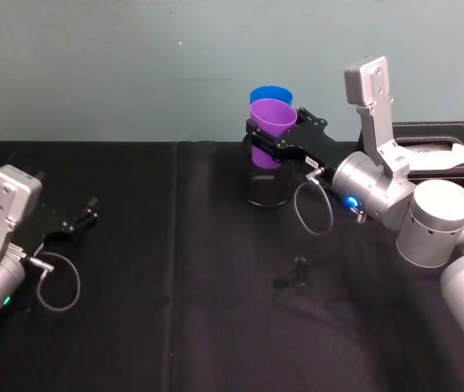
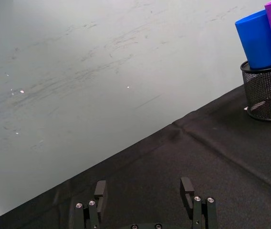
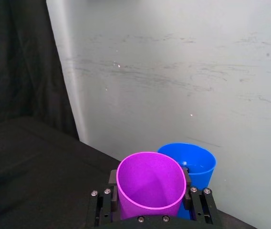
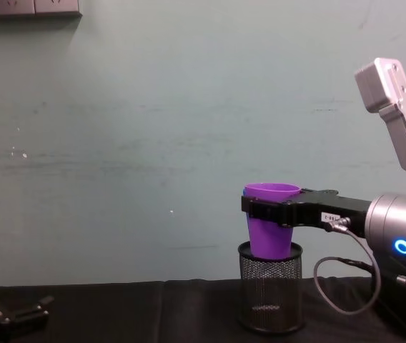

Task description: Pick up one cup with a gripper and tap it against the other cup.

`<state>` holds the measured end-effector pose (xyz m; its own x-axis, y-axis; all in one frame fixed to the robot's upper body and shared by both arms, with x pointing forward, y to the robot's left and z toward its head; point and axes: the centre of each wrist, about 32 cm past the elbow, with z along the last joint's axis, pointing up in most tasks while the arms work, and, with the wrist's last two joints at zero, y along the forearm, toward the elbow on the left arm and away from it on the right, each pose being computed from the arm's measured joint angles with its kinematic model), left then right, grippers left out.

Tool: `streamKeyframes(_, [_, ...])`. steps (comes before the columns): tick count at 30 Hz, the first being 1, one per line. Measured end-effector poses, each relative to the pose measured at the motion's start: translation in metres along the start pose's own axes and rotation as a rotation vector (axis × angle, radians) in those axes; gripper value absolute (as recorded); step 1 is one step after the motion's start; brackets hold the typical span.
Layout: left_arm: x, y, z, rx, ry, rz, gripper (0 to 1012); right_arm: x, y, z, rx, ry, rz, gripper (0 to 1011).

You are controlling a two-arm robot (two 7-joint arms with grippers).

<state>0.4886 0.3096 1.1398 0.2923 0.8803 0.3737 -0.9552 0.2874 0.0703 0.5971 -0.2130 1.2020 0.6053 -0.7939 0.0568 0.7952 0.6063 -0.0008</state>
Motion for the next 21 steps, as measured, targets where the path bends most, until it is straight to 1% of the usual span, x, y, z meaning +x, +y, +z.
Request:
streamKeyframes(7, [0.0000,0.0000,0.0000,0.000,0.000,0.000,1000,0.0018,0.0023,0.0014,0.001,0.009,-0.002,736])
streamKeyframes(21, [0.0000,0.0000,0.0000,0.000,0.000,0.000,1000,0.0039,0.0066,0.0033,-0.001,0.009,-0.003,736])
